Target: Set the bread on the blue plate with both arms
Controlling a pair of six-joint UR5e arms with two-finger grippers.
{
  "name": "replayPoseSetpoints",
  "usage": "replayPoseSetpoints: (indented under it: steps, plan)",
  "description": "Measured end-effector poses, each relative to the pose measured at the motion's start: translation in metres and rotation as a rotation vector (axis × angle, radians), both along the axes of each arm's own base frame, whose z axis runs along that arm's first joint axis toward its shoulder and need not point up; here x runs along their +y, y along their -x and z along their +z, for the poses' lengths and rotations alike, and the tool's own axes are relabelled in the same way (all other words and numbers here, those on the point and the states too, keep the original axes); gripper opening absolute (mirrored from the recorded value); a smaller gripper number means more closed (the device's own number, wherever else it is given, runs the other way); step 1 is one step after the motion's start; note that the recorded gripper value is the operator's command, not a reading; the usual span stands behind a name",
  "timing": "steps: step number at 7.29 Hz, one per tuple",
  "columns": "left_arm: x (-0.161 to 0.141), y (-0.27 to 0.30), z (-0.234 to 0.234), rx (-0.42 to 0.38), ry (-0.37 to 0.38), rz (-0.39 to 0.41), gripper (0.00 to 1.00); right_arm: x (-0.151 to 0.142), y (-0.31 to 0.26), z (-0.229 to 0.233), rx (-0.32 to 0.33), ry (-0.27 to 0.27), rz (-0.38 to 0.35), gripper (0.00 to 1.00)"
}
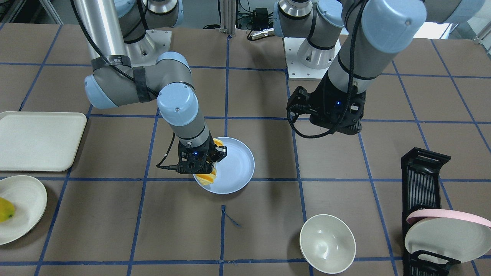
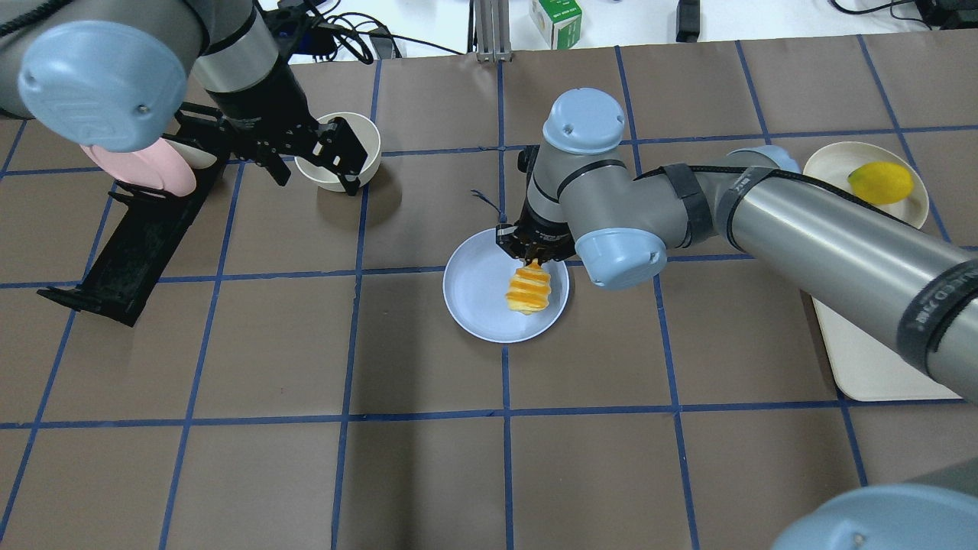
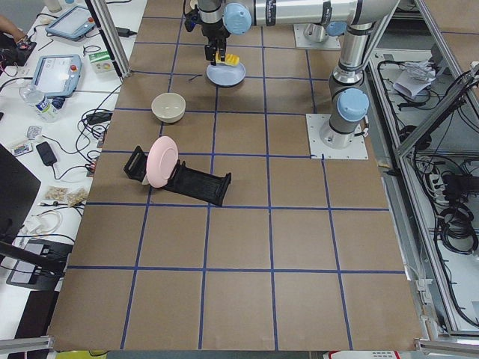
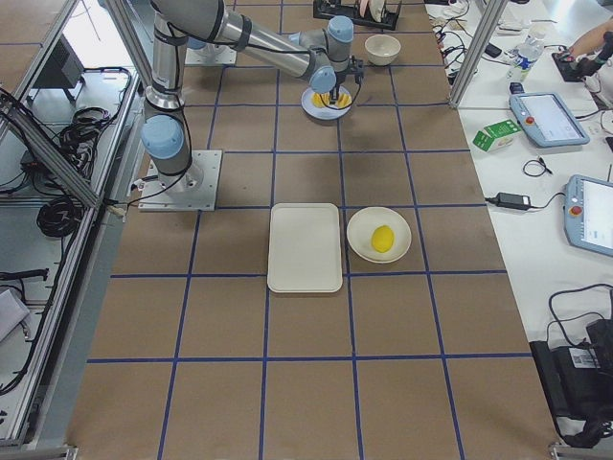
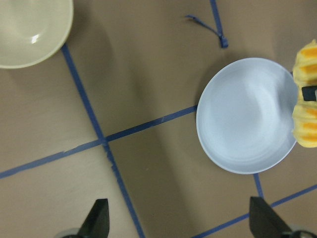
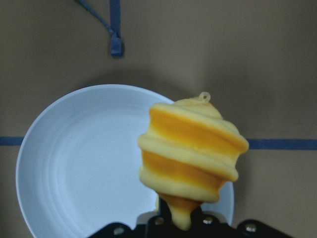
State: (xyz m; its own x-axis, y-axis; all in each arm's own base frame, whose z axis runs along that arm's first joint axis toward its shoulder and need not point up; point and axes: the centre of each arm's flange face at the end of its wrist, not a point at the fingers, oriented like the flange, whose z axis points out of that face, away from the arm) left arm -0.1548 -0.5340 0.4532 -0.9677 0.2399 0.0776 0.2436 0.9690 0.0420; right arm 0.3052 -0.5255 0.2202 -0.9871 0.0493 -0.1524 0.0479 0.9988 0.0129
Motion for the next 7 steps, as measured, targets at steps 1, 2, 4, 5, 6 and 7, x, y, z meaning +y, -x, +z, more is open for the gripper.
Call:
replayPoseSetpoints:
  steps: [1,2,4,5,6,7]
  plan:
    - [0.010,-0.003,0.012,-0.016,0.002,0.037,1.00,0.001,-0.004,-0.010,0.001,-0.007,-0.014,1.00]
    - [0.018,-0.005,0.021,-0.022,0.011,0.073,1.00,0.004,-0.006,-0.019,0.005,-0.021,-0.033,1.00]
    - [0.023,-0.008,0.030,-0.024,0.031,0.115,1.00,0.008,-0.013,-0.029,0.010,-0.040,-0.063,1.00]
    - [0.022,-0.010,0.032,-0.023,0.044,0.121,1.00,0.005,-0.016,-0.024,0.006,-0.030,-0.070,1.00]
    - [0.022,-0.010,0.033,-0.022,0.053,0.123,1.00,-0.001,-0.019,-0.016,0.002,-0.015,-0.071,1.00]
    - [0.021,-0.012,0.033,-0.022,0.057,0.126,1.00,-0.006,-0.020,-0.009,-0.001,-0.002,-0.070,1.00]
